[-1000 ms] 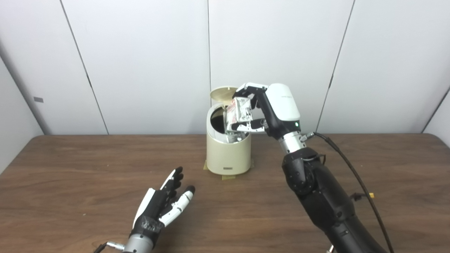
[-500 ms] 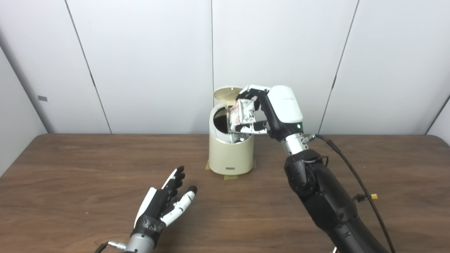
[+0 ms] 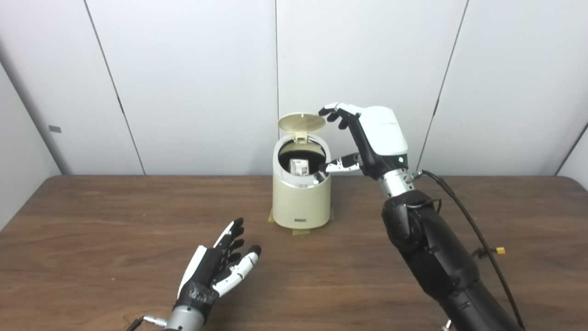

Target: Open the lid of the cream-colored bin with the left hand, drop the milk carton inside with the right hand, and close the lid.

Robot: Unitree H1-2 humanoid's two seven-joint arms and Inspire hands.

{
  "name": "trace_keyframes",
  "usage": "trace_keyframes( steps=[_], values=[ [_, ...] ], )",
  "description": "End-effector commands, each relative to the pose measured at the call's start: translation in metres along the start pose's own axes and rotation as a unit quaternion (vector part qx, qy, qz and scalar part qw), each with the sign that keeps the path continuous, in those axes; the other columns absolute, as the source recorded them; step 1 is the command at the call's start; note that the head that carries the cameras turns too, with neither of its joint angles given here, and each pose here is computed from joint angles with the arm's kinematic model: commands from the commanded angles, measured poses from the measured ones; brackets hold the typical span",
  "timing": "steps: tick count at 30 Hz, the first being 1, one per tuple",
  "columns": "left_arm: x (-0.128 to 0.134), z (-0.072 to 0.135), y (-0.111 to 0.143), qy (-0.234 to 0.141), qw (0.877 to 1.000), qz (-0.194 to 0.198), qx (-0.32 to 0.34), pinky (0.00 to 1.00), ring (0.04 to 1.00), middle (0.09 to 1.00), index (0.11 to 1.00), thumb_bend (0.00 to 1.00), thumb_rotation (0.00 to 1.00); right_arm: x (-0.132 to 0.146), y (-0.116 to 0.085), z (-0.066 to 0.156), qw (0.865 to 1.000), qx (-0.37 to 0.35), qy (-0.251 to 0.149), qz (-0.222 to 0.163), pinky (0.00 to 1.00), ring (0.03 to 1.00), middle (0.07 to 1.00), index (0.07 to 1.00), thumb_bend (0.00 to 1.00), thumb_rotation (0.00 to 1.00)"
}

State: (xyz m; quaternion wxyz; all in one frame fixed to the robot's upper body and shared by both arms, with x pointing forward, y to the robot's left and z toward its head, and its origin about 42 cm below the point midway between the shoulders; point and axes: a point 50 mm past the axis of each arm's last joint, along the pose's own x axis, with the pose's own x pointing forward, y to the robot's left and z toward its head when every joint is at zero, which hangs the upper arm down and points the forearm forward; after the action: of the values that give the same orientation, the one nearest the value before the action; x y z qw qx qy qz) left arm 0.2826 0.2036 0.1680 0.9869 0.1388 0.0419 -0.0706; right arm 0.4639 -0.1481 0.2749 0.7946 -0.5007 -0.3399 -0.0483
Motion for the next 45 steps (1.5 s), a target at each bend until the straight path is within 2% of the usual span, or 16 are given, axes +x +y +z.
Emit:
trace_keyframes(
  steps=[1, 6, 7, 8, 10, 11, 19, 23, 26, 31, 35, 37, 40, 41, 44, 45],
  values=[
    [0.0, 0.015, 0.002, -0.03, 0.999, 0.008, 0.011, 0.94, 0.953, 0.969, 0.986, 0.49, 0.5, 0.022, -0.022, 0.012, 0.999, 0.006, -0.027, -0.038, 0.45, 0.547, 0.604, 0.639, 0.9, 0.11],
    [0.0, 0.015, 0.002, -0.029, 1.0, 0.009, 0.005, 0.97, 0.971, 0.976, 0.983, 0.48, 0.48, 0.021, -0.024, 0.011, 0.998, 0.025, -0.025, -0.048, 0.44, 0.511, 0.57, 0.601, 0.87, 0.07],
    [0.0, 0.015, 0.002, -0.029, 1.0, 0.01, 0.003, 0.97, 0.97, 0.977, 0.983, 0.48, 0.48, 0.02, -0.025, 0.01, 0.998, 0.036, -0.021, -0.053, 0.43, 0.485, 0.507, 0.557, 0.67, 0.03],
    [0.0, 0.015, 0.002, -0.028, 1.0, 0.011, 0.002, 0.96, 0.967, 0.975, 0.983, 0.48, 0.47, 0.019, -0.027, 0.01, 0.997, 0.045, -0.018, -0.058, 0.42, 0.461, 0.482, 0.544, 0.6, 0.02],
    [0.0, 0.015, 0.002, -0.029, 0.999, 0.015, 0.001, 0.92, 0.947, 0.969, 0.984, 0.47, 0.46, 0.016, -0.03, 0.008, 0.996, 0.055, -0.018, -0.068, 0.35, 0.4, 0.455, 0.529, 0.55, 0.0],
    [0.001, 0.015, 0.002, -0.029, 0.999, 0.018, 0.0, 0.9, 0.931, 0.965, 0.985, 0.46, 0.46, 0.014, -0.032, 0.006, 0.995, 0.058, -0.019, -0.072, 0.32, 0.381, 0.475, 0.529, 0.53, 0.0],
    [0.012, 0.02, 0.011, -0.038, 0.998, 0.041, -0.016, 0.94, 0.952, 0.96, 0.99, 0.36, 0.42, -0.011, -0.036, -0.011, 0.993, 0.089, 0.015, -0.078, 0.35, 0.378, 0.516, 0.513, 0.51, 0.0],
    [0.025, 0.027, 0.02, -0.05, 0.997, 0.056, -0.002, 0.92, 0.936, 0.937, 0.966, 0.34, 0.44, -0.031, -0.029, -0.019, 0.988, 0.123, 0.062, -0.072, 0.35, 0.38, 0.509, 0.518, 0.51, 0.0],
    [0.035, 0.033, 0.025, -0.056, 0.997, 0.061, -0.001, 0.88, 0.925, 0.934, 0.955, 0.34, 0.48, -0.046, -0.023, -0.022, 0.982, 0.154, 0.09, -0.066, 0.46, 0.384, 0.498, 0.515, 0.52, 0.0],
    [0.051, 0.043, 0.031, -0.067, 0.996, 0.063, -0.005, 0.9, 0.914, 0.908, 0.943, 0.34, 0.48, -0.072, -0.014, -0.018, 0.969, 0.199, 0.138, -0.051, 0.37, 0.39, 0.497, 0.505, 0.52, 0.0],
    [0.064, 0.054, 0.033, -0.079, 0.995, 0.053, 0.001, 0.87, 0.904, 0.904, 0.946, 0.34, 0.49, -0.091, -0.007, -0.016, 0.942, 0.269, 0.199, -0.041, 0.35, 0.399, 0.489, 0.5, 0.52, 0.0],
    [0.069, 0.058, 0.034, -0.089, 0.995, 0.048, 0.007, 0.85, 0.9, 0.907, 0.952, 0.34, 0.52, -0.097, -0.005, -0.015, 0.931, 0.285, 0.224, -0.037, 0.38, 0.424, 0.485, 0.492, 0.52, 0.0],
    [0.082, 0.066, 0.038, -0.11, 0.993, 0.042, 0.01, 0.86, 0.898, 0.901, 0.949, 0.36, 0.57, -0.107, -0.005, -0.012, 0.902, 0.332, 0.276, -0.019, 0.41, 0.431, 0.472, 0.522, 0.52, 0.0],
    [0.086, 0.068, 0.039, -0.116, 0.992, 0.039, 0.006, 0.86, 0.897, 0.901, 0.95, 0.36, 0.58, -0.11, -0.005, -0.011, 0.892, 0.349, 0.287, -0.014, 0.41, 0.426, 0.473, 0.533, 0.52, 0.0],
    [0.095, 0.072, 0.042, -0.128, 0.991, 0.032, -0.01, 0.86, 0.894, 0.91, 0.955, 0.38, 0.6, -0.115, -0.005, -0.01, 0.873, 0.382, 0.304, -0.002, 0.42, 0.416, 0.489, 0.547, 0.51, 0.0],
    [0.098, 0.074, 0.043, -0.131, 0.991, 0.031, -0.017, 0.85, 0.885, 0.91, 0.954, 0.38, 0.59, -0.118, -0.006, -0.01, 0.865, 0.395, 0.309, 0.003, 0.44, 0.483, 0.482, 0.532, 0.51, 0.0]
  ],
)
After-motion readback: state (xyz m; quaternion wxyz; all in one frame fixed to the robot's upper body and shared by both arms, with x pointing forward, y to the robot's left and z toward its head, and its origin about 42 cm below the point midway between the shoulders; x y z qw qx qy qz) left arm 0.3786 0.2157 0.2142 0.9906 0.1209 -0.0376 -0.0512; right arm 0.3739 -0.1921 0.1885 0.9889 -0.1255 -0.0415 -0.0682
